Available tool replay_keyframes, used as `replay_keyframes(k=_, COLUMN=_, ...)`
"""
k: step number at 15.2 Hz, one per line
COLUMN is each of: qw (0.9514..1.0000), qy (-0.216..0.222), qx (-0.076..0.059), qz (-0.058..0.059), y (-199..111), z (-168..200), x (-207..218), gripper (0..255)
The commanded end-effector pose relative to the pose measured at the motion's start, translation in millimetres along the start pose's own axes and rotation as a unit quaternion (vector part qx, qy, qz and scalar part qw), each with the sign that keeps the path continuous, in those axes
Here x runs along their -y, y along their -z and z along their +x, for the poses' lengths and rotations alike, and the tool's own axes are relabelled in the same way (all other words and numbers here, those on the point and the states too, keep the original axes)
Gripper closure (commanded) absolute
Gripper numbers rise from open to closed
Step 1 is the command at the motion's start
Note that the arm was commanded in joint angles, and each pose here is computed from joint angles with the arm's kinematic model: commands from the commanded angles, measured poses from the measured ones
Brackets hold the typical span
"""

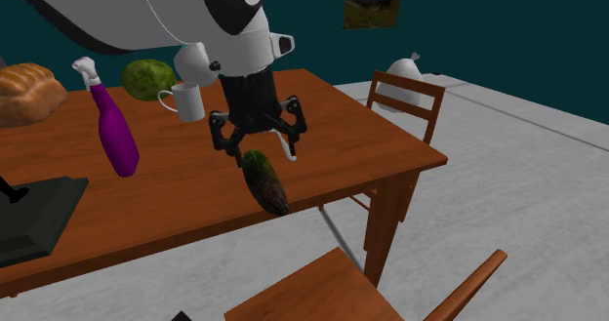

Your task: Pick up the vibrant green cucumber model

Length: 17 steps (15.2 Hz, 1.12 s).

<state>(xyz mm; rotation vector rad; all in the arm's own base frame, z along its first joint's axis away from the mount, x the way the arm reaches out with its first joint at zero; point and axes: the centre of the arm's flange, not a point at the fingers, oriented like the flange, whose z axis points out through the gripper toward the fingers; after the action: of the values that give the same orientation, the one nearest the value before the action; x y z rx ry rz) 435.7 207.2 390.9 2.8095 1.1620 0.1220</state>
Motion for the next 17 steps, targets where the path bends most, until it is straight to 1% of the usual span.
replay_keyframes(k=1, qw=0.9995, qy=0.032, qx=0.001, qz=-0.003, y=-21, z=13, x=15, gripper=0)
replay_keyframes(k=2, qw=0.9994, qy=0.035, qx=0.001, qz=-0.003, y=-23, z=14, x=15, gripper=0)
replay_keyframes(k=9, qw=0.9994, qy=0.035, qx=0.001, qz=-0.003, y=-62, z=13, x=20, gripper=0)
replay_keyframes(k=11, qw=0.9994, qy=0.035, qx=0.001, qz=-0.003, y=-62, z=12, x=20, gripper=0)
replay_keyframes(k=12, qw=0.9994, qy=0.035, qx=0.001, qz=-0.003, y=-61, z=13, x=21, gripper=255)
replay_keyframes(k=17, qw=0.9994, qy=0.035, qx=0.001, qz=-0.003, y=-62, z=13, x=20, gripper=255)
